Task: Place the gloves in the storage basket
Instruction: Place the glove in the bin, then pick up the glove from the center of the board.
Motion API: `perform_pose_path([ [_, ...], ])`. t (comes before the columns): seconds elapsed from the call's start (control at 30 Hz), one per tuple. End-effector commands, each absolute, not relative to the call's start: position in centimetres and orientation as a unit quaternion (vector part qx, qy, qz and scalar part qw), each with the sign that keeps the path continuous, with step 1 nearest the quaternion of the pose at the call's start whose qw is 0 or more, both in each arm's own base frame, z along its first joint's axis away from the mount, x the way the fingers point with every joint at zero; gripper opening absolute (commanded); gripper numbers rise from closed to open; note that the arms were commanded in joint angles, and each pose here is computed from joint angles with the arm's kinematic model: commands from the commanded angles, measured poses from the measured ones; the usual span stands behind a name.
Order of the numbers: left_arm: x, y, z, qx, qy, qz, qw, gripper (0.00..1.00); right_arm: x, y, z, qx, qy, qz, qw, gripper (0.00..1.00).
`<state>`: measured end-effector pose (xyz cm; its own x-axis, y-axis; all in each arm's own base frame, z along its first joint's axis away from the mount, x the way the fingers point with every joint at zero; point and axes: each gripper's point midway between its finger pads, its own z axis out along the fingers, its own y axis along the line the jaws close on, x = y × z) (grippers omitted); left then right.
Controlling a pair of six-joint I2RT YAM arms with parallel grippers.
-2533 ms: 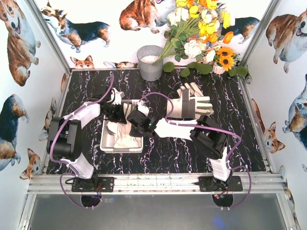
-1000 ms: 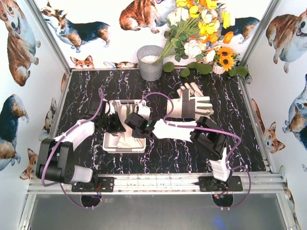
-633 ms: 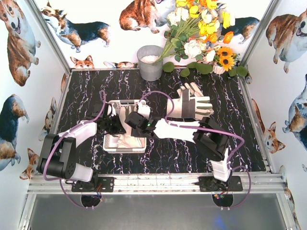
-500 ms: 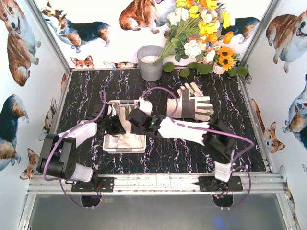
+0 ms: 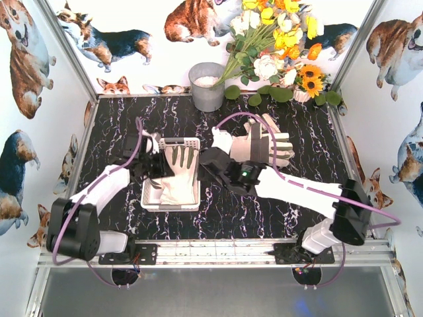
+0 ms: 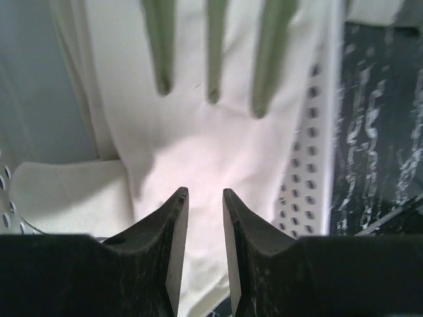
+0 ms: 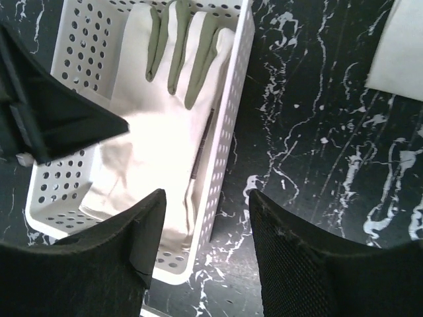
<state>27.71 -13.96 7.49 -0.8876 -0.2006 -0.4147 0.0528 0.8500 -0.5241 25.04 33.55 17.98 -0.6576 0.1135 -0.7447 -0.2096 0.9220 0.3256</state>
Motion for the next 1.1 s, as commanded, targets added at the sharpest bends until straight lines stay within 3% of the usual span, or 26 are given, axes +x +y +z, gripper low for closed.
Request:
perform_pose_path([
  [0.0, 28.9, -14.5, 12.8, -0.02, 0.914, -0.281, 0.292, 0.23, 25.4, 31.0, 20.7, -0.039, 0.87, 0.183, 0.456, 0.55],
  [0.33, 24.0, -15.5, 9.4, -0.044, 0.92, -0.308, 0.239, 0.16, 25.7, 24.6, 19.9, 0.015, 0.878, 0.164, 0.45, 0.56],
  [0.73, 21.5, -13.6, 4.4, -0.084, 0.941, -0.256, 0.206, 0.16, 26.5, 19.9, 19.8, 0.031, 0.883, 0.132, 0.45, 0.59],
  [0.97, 24.8, -13.8, 12.5, -0.021, 0.914, -0.265, 0.307, 0.38, 27.1, 15.1, 20.7, 0.053, 0.884, 0.115, 0.451, 0.63],
  [1.07, 26.8, -13.4, 17.4, 0.006, 0.898, -0.249, 0.363, 0.53, 27.5, 13.1, 20.3, 0.089, 0.883, 0.119, 0.445, 0.69],
])
